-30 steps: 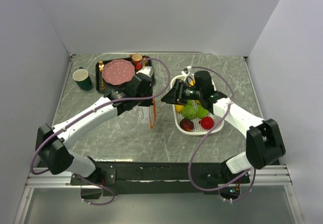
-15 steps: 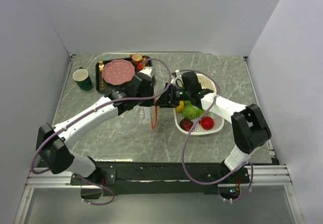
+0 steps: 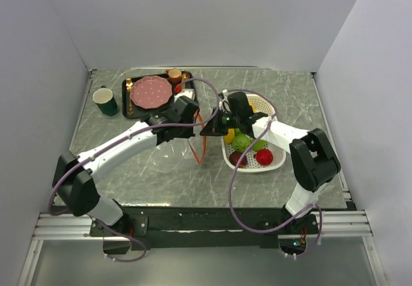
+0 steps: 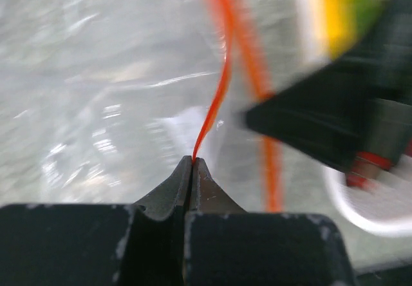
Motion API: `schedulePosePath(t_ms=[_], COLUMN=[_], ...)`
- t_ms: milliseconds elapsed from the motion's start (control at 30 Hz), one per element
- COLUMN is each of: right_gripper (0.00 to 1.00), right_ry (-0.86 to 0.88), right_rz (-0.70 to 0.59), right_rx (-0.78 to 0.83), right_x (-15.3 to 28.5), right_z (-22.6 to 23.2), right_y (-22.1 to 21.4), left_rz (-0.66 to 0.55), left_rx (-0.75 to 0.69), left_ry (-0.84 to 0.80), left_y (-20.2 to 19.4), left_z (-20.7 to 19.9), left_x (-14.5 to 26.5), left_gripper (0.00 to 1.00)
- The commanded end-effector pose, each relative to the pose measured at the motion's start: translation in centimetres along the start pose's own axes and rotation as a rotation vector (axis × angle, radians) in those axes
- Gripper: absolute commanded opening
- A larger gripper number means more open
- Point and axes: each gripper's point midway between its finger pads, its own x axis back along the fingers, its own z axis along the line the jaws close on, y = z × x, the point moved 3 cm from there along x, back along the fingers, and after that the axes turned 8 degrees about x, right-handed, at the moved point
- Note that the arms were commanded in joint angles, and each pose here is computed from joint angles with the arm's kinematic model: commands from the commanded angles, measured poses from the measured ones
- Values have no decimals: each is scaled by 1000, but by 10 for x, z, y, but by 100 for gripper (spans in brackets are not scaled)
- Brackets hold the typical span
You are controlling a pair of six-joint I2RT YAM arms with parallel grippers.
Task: Place the food in the zip-top bag and seal the zipper
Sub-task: Open the zipper of the food storage bag.
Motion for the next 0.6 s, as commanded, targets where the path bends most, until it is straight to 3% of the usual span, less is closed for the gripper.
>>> schedulePosePath(t_ms=[0, 233, 567], right_gripper=[0, 0, 0], right_ry=[-122, -294, -348], right_rz=[-114, -143, -114], right_rx=[84, 62, -62], right_x=[13, 3, -18], right_z=[8, 2, -18], right_y=[15, -2, -18], left_rz=[-15, -85, -193], left_rx=[-26, -62, 57], left_ry=[304, 492, 430], left_y=[-1, 21, 44], left_z=[45, 64, 62], left_x=[-6, 5, 46], left_gripper=[1, 1, 1])
